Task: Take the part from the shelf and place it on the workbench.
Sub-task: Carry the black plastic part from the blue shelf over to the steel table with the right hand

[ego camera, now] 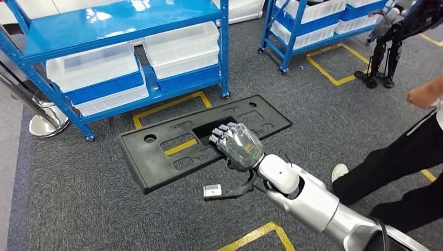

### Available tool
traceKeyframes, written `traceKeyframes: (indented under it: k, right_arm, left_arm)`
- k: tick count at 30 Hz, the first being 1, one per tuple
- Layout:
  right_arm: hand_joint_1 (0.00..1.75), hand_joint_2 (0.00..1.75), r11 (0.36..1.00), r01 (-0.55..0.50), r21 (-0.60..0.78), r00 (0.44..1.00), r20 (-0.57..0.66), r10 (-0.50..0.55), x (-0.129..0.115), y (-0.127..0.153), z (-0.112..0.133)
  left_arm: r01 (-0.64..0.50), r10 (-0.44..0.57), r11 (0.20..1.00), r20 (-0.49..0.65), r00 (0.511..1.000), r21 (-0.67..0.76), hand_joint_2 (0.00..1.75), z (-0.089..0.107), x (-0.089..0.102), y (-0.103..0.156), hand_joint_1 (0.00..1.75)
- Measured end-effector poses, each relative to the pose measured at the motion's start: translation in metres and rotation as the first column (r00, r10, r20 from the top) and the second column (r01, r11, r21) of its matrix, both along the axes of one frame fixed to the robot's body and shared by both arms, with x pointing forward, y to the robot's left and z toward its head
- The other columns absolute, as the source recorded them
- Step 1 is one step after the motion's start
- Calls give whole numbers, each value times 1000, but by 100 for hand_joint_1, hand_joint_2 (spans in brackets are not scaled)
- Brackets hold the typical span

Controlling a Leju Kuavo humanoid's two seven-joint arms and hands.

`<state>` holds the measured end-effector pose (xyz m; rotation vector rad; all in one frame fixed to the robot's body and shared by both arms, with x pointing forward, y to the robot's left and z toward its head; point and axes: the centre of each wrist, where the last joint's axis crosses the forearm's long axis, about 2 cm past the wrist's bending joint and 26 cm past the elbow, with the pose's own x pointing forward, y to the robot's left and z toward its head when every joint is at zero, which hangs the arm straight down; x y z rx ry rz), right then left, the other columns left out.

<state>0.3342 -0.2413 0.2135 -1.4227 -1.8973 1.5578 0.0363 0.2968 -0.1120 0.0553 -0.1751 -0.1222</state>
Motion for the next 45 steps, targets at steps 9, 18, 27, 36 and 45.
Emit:
traceKeyframes:
  k: [9,18,27,36,45]
  right_arm:
    - [175,175,998,-66,23,998,-20,66,9,31,9]
    - [175,175,991,-132,26,990,-46,133,11,67,9]
    - [175,175,987,-161,19,986,-45,162,13,84,13]
    - [175,175,988,-154,0,987,-56,154,14,98,13]
    - [175,175,990,-101,-100,995,4,102,24,91,19]
  left_arm:
    - [-89,89,996,12,996,7,175,2,10,18,0]
    - [-156,156,988,10,988,-2,175,4,26,33,0]
    - [-180,181,984,26,983,-14,175,7,38,38,0]
    - [-189,190,982,43,981,-24,175,9,45,46,0]
    - [-196,198,980,59,978,-35,175,9,47,42,0]
